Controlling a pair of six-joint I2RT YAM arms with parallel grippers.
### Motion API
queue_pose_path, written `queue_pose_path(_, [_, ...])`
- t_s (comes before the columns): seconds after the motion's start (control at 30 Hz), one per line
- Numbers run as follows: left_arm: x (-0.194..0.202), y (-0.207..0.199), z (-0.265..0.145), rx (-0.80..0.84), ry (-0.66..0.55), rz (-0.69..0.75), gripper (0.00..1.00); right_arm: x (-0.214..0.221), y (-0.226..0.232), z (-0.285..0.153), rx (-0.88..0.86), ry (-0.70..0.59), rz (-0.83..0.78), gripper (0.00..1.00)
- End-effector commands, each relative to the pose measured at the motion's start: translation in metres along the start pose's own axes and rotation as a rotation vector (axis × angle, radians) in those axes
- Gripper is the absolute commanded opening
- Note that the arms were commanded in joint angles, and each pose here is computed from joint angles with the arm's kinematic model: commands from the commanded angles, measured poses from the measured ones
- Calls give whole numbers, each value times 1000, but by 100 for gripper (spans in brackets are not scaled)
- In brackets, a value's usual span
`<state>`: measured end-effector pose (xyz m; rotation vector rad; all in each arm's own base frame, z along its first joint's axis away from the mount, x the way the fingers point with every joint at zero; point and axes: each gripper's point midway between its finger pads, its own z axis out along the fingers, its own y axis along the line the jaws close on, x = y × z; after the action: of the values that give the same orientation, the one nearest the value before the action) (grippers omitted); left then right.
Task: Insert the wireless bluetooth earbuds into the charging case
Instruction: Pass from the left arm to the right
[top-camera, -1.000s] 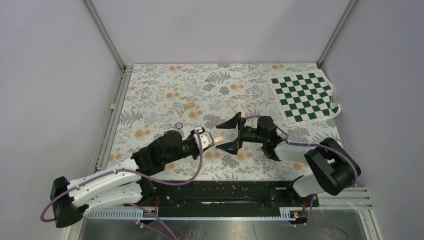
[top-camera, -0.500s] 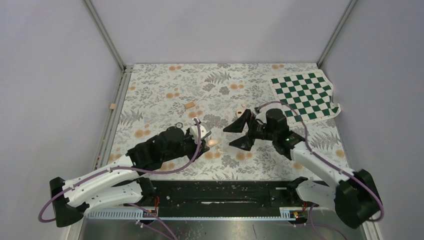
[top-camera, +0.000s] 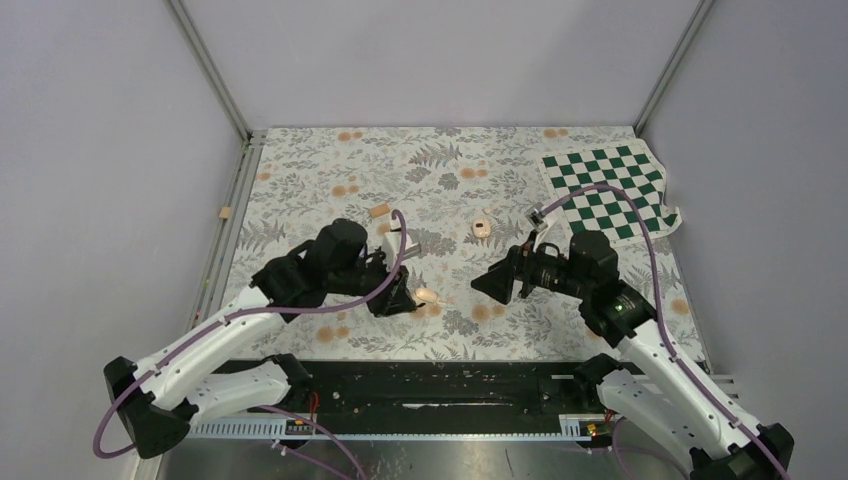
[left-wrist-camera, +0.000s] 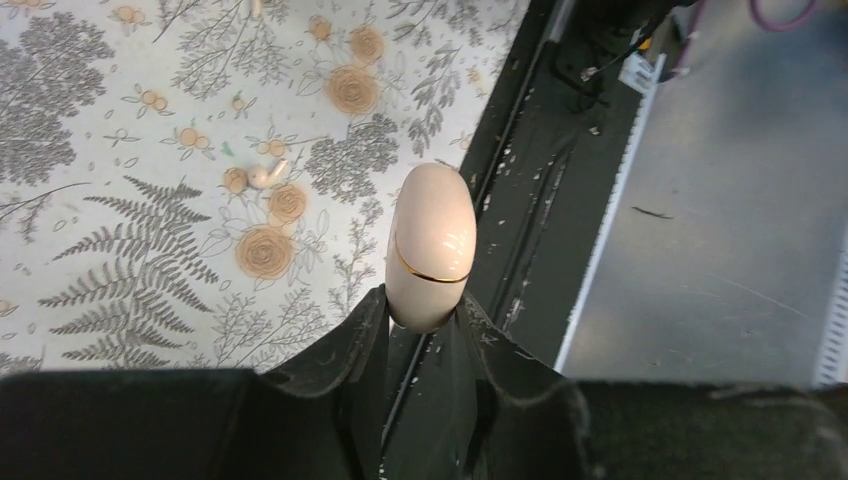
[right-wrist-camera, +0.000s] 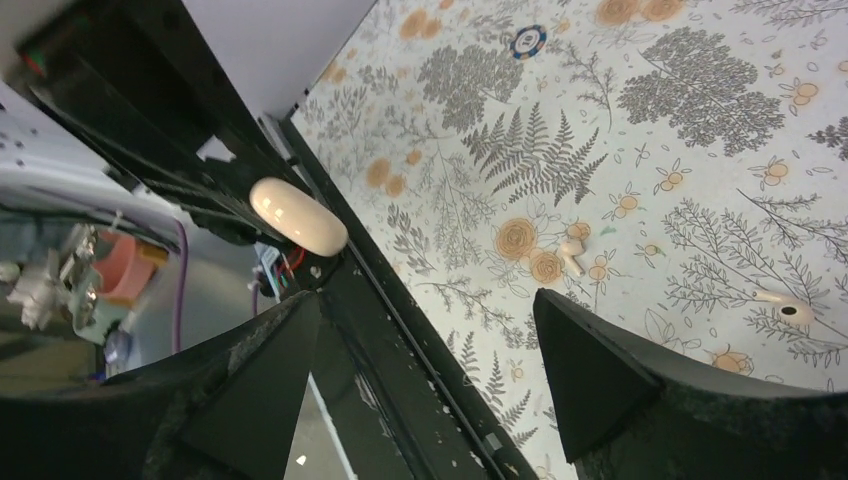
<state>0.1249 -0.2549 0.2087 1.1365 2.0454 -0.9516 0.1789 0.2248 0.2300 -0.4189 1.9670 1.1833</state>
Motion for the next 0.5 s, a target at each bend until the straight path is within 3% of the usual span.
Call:
queue_pose_path(0.0, [-25,-31,-16,213,-43,4,0,5,20,7,-180,6,-148,87])
queue_pose_path(0.1, [-23,-35,-15,266,-8,-16,0,4,38,12,-271,-20,-161,88])
queue_pose_path(0.27, [-23,-38,-12,317,13,-46,0,16,66,26,-343,57,-253,88])
queue_pose_path(0.47, [-27,-38,-14,315,-3,-43,0,15,75,38,-391,92,-208,87])
